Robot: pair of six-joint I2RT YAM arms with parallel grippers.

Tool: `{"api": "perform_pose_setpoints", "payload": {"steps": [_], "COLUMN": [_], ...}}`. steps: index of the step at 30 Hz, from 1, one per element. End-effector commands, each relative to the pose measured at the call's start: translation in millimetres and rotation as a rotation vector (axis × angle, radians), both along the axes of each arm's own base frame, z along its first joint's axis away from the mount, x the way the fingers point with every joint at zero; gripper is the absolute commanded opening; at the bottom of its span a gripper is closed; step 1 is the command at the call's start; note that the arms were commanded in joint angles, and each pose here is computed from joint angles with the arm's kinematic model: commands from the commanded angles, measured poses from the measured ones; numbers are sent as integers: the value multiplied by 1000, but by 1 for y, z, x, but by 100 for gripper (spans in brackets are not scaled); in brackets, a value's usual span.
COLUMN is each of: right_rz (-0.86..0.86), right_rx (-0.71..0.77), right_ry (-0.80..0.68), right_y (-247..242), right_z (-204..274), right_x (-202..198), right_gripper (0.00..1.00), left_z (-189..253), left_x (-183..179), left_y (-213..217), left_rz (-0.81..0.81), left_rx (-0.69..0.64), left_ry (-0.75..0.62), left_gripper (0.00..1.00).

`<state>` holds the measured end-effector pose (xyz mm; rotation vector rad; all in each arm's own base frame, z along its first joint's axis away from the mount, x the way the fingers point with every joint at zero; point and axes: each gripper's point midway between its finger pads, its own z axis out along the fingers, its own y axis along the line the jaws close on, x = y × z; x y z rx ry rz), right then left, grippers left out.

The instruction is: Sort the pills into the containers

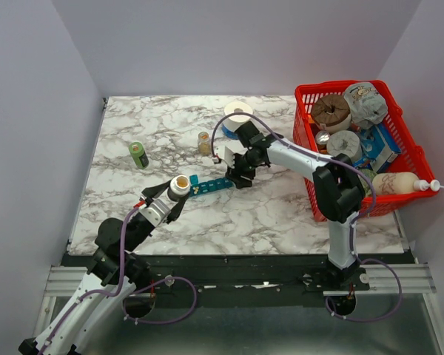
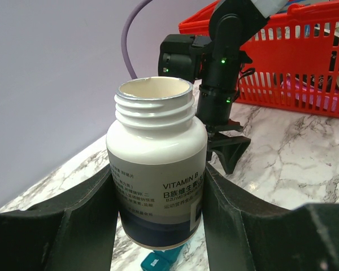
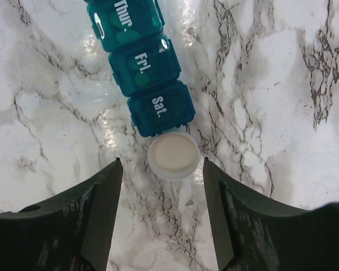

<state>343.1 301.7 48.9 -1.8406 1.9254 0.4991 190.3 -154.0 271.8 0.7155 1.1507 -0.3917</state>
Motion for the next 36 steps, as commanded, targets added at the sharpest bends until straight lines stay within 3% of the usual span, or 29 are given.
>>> {"api": "perform_pose_setpoints", "payload": {"steps": [1,4,12,18,24,25,28,36], "right_rz": [86,115,106,98,78,74,72,93], "right_rx": [22,6,-52,-93,-114,-115,-106,46], "right_ry": [-97,-96,-82,-63,-46,-41,-23,153], "right_y": [2,1,2,-4,-6,-6,-6,5], "right_z": [11,3,-19,-30,-34,-34,-33,7], "right_x": [-3,-10,-3,-4,-4,-4,-9,-58], "right_gripper": [60,51,46,35,16,8,1,1], "left_z": [20,20,20,19,19,19,20,19], "left_x": [-6,-6,-6,-6,-6,-6,-7,-7], "left_y": [0,0,0,-1,-1,-1,-1,-3], "left_rz": [-19,-21,-19,-25,-25,-25,-27,-34], "left_rx": [-34,-31,-31,-29,-31,-31,-33,-30], "left_ry": [-36,-36,-34,-31,-34,-34,-33,-32], "left_gripper": [0,0,0,0,0,0,0,0]}}
